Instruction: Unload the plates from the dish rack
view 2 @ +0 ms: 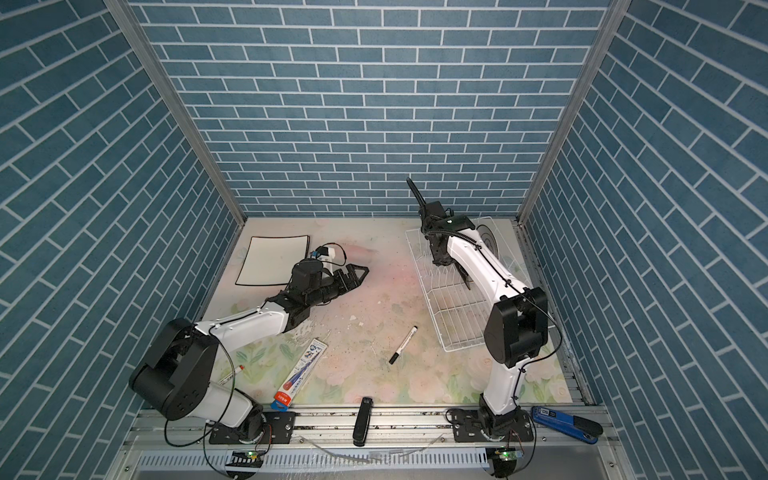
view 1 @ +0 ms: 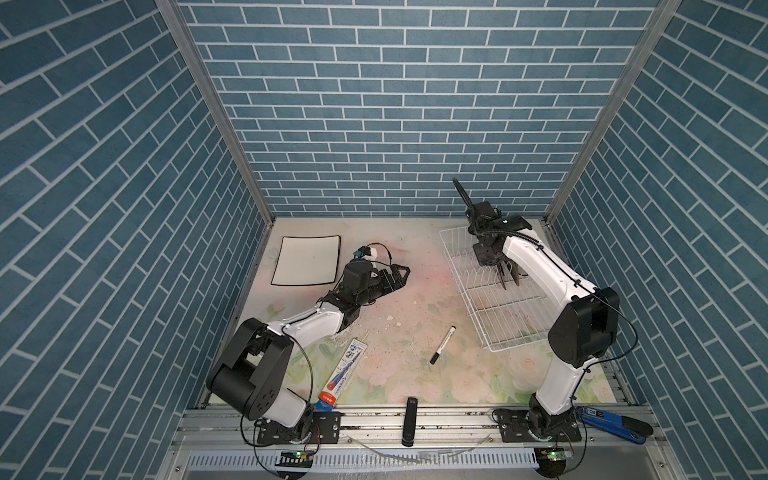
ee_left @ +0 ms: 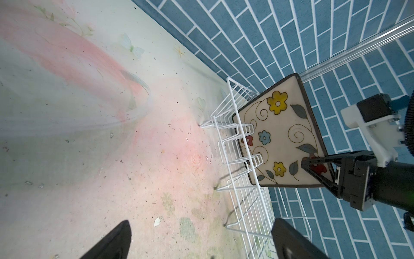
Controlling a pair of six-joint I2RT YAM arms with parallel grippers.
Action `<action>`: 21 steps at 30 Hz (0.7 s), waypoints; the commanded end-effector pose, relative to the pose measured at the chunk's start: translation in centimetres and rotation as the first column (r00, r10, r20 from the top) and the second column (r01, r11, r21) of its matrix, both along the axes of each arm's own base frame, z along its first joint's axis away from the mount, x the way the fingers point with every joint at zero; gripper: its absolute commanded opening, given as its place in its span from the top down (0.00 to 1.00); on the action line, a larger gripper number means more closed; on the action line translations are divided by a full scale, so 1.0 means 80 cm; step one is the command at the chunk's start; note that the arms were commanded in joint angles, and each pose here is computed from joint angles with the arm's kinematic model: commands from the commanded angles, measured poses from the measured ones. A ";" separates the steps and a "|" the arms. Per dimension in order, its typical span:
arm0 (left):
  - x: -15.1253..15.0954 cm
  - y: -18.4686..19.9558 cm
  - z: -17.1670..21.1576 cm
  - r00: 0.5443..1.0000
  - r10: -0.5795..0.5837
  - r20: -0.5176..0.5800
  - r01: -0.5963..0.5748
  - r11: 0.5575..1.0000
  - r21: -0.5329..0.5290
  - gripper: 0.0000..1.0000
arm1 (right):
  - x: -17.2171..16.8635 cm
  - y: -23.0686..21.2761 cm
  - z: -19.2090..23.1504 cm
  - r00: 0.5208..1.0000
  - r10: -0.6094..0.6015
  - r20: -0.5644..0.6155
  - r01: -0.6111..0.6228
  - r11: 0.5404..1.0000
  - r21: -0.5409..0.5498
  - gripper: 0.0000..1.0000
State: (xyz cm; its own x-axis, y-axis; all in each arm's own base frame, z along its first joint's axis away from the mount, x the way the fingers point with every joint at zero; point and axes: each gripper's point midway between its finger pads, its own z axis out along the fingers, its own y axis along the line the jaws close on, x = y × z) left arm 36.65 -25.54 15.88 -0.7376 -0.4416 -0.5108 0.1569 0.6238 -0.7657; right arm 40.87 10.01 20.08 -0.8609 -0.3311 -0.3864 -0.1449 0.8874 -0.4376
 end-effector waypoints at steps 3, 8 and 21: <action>0.001 -0.007 0.006 1.000 -0.016 0.006 0.016 1.000 -0.002 0.00 | -0.006 -0.005 -0.024 0.999 -0.021 -0.049 0.021 1.000 -0.012 0.70; 0.000 -0.006 0.007 1.000 -0.014 0.008 0.014 1.000 -0.001 0.00 | -0.005 -0.004 -0.026 0.999 -0.023 -0.045 0.022 1.000 -0.008 0.71; 0.000 -0.006 0.007 1.000 -0.015 0.008 0.015 1.000 0.000 0.00 | -0.006 -0.005 -0.025 0.999 -0.022 -0.031 0.022 1.000 -0.005 0.78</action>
